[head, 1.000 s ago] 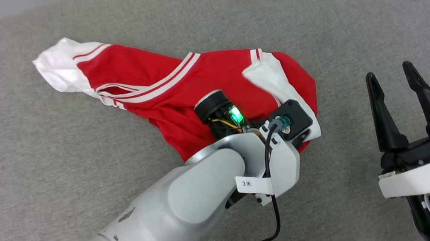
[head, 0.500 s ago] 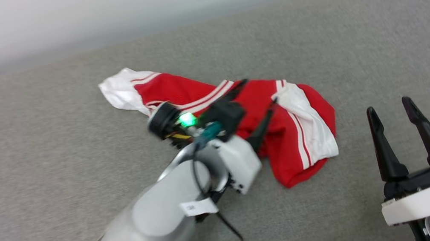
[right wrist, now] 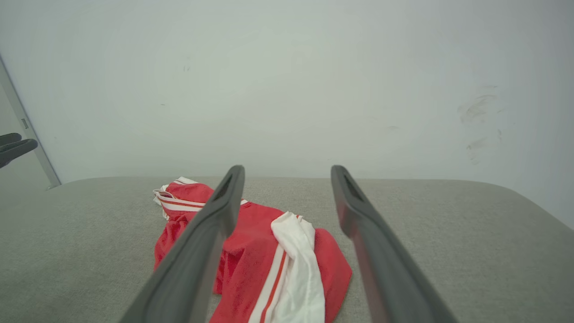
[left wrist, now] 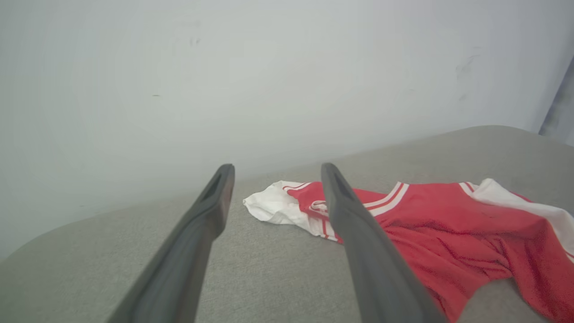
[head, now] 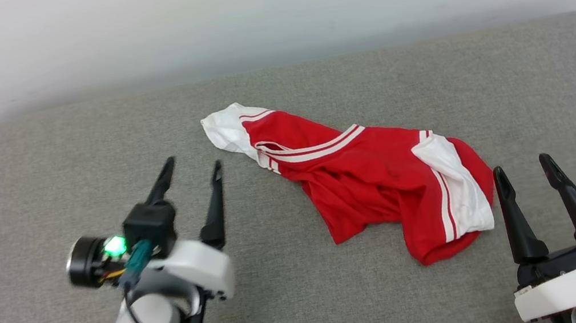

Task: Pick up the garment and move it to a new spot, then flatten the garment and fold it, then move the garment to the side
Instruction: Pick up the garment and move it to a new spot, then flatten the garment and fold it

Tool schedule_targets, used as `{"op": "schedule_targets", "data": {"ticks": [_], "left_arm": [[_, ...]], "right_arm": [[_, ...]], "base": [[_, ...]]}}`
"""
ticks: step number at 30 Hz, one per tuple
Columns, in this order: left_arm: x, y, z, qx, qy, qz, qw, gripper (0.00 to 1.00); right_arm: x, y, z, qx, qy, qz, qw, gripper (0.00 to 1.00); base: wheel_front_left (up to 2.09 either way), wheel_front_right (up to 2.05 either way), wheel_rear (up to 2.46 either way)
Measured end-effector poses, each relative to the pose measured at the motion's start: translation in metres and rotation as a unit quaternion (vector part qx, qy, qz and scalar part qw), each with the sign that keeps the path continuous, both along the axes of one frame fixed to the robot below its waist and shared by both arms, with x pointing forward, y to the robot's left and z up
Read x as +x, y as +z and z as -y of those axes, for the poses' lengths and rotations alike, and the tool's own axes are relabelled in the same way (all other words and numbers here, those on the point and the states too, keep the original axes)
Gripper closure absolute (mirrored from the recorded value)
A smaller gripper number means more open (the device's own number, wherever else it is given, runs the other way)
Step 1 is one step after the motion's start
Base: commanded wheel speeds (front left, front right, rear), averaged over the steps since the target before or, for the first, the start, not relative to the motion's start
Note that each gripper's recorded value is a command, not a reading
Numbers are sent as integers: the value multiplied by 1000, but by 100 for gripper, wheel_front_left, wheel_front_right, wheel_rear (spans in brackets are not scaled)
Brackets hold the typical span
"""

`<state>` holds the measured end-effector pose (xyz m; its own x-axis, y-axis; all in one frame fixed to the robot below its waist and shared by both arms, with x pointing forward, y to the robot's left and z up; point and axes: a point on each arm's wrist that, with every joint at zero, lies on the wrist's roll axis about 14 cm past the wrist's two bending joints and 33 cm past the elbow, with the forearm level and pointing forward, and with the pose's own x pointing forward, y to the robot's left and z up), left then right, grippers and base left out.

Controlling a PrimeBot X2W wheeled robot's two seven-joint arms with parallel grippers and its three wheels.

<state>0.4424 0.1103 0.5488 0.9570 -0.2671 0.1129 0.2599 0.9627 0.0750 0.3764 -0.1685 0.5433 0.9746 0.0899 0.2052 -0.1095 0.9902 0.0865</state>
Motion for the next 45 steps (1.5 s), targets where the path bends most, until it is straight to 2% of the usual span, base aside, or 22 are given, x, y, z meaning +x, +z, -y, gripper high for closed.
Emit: {"op": "schedule_targets", "data": {"ticks": [5, 13, 29, 45], "left_arm": [[-18, -2, -47, -9, 77, 5, 997, 0], [-52, -10, -71, -22, 130, 7, 991, 0], [-85, -22, -86, -38, 157, 6, 987, 0], [-93, -32, -86, -38, 155, -4, 987, 0]], "right_arm": [[-3, 2, -5, 1, 7, 2, 1000, 0], [-13, 1, -3, 6, 5, 1, 1000, 0], [-25, -9, 4, 19, -5, -15, 1000, 0], [-32, -20, 5, 22, -6, -31, 999, 0]], "base": [[0, 0, 0], [0, 0, 0], [0, 0, 0], [0, 0, 0]]}}
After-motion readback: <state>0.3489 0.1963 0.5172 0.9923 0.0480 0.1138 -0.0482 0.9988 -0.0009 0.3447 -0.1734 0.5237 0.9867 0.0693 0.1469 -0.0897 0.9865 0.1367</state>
